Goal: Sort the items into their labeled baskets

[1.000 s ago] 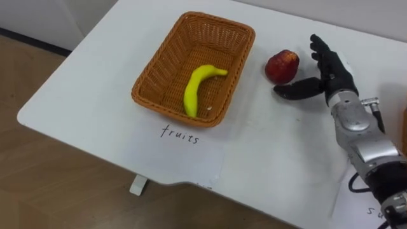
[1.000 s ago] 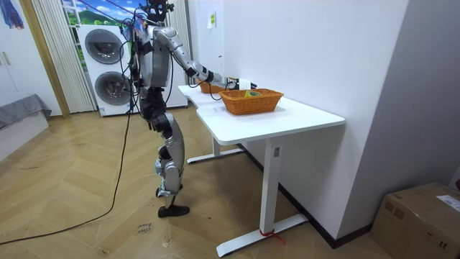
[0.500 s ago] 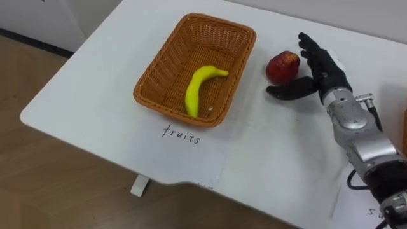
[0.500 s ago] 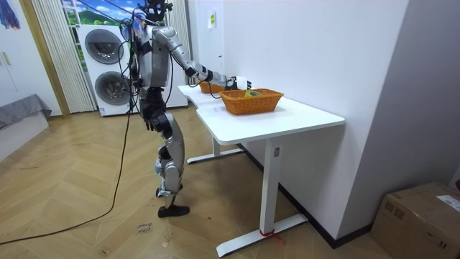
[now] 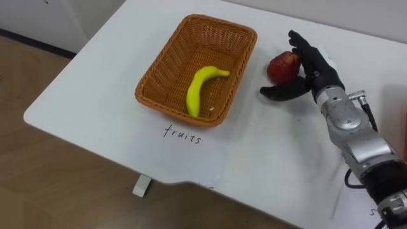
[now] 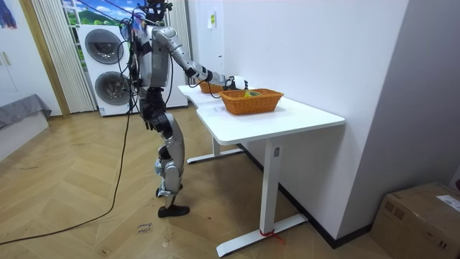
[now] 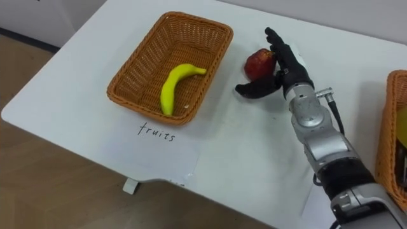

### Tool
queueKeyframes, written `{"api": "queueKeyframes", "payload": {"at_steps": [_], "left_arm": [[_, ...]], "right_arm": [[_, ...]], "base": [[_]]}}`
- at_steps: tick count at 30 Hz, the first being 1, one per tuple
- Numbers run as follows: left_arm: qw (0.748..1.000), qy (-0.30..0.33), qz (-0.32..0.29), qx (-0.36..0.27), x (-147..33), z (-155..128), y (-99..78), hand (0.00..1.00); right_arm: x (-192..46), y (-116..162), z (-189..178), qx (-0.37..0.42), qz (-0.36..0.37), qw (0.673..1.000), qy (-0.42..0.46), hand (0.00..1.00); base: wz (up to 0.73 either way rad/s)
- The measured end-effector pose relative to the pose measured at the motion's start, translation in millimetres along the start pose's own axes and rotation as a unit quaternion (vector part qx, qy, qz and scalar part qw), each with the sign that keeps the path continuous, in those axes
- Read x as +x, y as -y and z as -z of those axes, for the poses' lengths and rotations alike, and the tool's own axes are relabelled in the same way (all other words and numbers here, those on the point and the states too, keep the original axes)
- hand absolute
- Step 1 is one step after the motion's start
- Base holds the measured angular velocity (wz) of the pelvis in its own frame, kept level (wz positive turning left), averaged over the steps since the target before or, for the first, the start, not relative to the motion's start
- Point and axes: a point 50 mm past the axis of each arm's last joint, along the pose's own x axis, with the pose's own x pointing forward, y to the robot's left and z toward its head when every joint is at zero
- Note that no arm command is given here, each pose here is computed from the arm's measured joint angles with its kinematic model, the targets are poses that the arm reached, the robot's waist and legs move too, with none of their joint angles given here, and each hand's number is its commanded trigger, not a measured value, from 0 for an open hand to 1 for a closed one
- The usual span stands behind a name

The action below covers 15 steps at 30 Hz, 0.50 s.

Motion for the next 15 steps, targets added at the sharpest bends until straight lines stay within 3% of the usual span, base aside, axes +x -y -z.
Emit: {"api": "queueKeyframes", "payload": {"at_steps": [15], "left_arm": [[1.000, -0.004, 0.014, 0.010, -0.1, 1.5, 4.5, 0.00]], "right_arm": [[-0.9, 2.0, 9.3, -0.001, -0.005, 1.000, -0.020, 0.00]], "base": [[0.03]]}}
